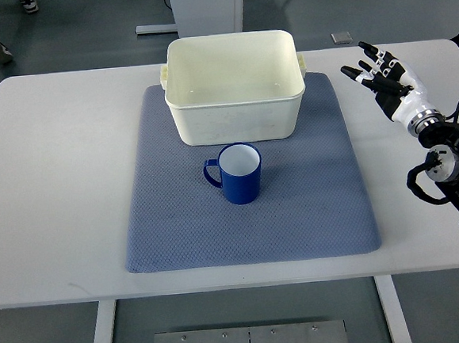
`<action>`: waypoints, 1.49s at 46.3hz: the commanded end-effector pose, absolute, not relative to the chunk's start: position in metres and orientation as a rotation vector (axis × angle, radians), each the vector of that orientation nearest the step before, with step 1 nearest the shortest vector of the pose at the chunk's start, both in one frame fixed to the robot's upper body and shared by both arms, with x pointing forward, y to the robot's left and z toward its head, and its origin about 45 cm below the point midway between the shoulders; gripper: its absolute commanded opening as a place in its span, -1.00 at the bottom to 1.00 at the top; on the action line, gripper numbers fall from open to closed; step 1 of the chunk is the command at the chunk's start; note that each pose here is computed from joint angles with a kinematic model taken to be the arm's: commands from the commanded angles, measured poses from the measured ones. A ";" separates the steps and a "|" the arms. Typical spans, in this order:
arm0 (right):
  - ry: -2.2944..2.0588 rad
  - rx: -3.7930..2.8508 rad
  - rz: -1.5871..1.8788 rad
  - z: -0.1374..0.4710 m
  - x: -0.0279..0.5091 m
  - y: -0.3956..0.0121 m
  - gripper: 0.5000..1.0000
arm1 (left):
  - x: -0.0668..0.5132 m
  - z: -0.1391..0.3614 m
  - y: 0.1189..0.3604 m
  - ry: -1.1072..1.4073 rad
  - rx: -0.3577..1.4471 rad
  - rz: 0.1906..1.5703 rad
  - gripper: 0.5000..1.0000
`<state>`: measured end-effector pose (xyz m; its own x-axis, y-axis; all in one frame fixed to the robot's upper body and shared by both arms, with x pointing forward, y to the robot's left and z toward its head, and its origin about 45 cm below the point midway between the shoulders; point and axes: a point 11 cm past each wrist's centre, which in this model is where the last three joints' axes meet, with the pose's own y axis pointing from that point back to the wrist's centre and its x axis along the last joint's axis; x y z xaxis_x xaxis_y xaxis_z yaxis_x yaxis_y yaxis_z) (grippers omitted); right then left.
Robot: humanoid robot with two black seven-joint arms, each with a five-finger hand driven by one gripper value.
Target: Place cup in box with right hand
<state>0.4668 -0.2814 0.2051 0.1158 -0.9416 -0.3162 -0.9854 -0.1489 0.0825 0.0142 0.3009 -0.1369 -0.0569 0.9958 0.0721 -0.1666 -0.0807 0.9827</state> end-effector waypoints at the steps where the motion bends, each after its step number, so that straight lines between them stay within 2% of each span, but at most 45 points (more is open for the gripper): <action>1: 1.946 -2.231 0.445 0.205 0.467 -0.281 1.00 | 0.014 -0.137 0.301 1.081 1.113 1.378 1.00; 69: 1.940 -2.201 0.400 0.208 0.467 -0.284 1.00 | 0.015 -0.137 0.301 1.081 1.110 1.378 1.00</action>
